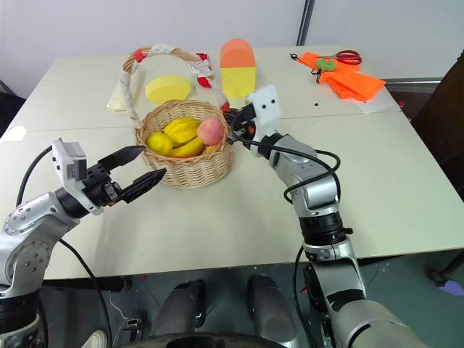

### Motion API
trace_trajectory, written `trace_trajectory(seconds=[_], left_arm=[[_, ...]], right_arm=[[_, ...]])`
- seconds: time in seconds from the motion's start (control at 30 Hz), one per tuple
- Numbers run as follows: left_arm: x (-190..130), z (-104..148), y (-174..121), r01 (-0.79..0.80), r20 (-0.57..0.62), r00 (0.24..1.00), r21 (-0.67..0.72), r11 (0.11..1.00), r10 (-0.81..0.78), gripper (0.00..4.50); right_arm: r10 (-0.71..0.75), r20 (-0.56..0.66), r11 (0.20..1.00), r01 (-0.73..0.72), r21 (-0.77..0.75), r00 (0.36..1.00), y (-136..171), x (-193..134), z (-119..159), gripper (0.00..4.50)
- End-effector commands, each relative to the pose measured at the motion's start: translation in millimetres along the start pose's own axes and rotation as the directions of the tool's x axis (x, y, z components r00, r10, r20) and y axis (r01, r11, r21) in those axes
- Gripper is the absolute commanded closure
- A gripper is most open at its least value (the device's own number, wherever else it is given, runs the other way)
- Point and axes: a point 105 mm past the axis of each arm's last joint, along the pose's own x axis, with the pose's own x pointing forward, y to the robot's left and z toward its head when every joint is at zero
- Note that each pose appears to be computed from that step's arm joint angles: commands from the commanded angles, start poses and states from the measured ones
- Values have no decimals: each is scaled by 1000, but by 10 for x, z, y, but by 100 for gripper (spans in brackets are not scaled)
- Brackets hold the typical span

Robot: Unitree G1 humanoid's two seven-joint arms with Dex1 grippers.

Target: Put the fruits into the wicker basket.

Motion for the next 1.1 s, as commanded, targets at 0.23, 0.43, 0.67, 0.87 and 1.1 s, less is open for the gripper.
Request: trace_trajectory(seconds=[0.23, 0.43, 0.67, 0.87, 1.1], left_arm=[[51, 94, -41, 35, 32, 999, 35, 999, -36, 0], [145, 95, -43, 70, 39, 997, 35, 997, -71, 0], [179, 88, -41, 83, 35, 996, 36, 996, -84, 0], [62, 4, 94, -4, -1, 1000, 7, 1000, 4, 0], [-333, -332, 407, -229, -132, 966, -21, 973, 225, 0]], right_arm=[[-336, 176, 928, 357, -104, 925, -961, -857, 563, 446], [-577, 137, 794, 592, -137, 805, -1538, -1330, 406, 446], [-637, 116, 754, 647, -108, 762, -1680, -1497, 284, 324], [-610, 99, 775, 618, -133, 786, -1570, -1691, 190, 170], [-313, 15, 935, 311, -170, 950, -1011, -1759, -68, 170]])
